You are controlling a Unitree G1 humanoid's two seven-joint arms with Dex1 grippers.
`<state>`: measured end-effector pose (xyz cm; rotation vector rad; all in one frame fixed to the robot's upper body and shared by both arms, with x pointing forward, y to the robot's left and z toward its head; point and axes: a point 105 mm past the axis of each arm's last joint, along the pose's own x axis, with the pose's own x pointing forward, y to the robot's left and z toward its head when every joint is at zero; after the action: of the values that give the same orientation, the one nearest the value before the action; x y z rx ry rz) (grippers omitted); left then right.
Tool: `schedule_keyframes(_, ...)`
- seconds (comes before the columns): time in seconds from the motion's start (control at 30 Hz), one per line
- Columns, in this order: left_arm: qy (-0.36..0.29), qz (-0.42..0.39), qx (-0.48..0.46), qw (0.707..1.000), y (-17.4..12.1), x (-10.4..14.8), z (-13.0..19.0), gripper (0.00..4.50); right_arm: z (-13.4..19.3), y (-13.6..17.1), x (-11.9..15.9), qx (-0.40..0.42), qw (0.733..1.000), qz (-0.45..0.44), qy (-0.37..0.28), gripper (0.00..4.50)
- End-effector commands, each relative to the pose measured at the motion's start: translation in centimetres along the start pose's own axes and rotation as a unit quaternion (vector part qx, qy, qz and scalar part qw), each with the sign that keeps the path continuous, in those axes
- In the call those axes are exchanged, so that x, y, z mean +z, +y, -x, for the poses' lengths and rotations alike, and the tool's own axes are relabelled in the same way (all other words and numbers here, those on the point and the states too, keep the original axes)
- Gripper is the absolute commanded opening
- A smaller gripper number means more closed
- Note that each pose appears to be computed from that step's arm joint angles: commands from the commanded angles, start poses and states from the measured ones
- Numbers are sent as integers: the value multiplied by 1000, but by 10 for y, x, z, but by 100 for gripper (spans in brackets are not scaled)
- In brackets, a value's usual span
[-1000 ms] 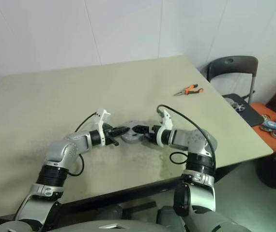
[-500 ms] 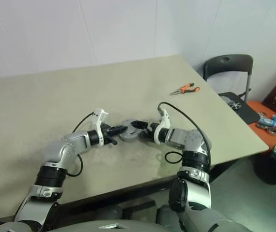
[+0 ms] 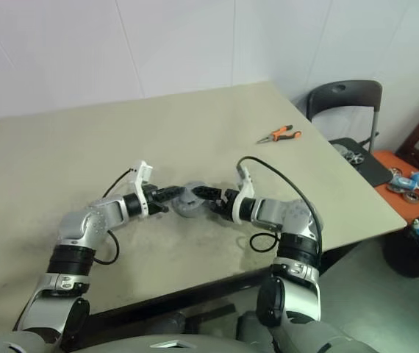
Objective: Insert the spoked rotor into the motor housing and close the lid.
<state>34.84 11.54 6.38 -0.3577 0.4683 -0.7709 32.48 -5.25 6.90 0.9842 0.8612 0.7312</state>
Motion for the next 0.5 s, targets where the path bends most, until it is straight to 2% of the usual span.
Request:
schedule_keyframes(0.03, 13, 1, 10, 1000, 4, -5, -1, 0, -9, 9, 7, 9, 1000, 10, -21, 435)
schedule_keyframes(0.2, 21, 2, 5, 1000, -1, -13, -5, 0, -13, 0, 15, -19, 999, 4, -46, 435)
schedule_keyframes(0.5, 25, 4, 5, 1000, -1, -15, -7, 0, -21, -10, 6, -52, 998, 7, -43, 435)
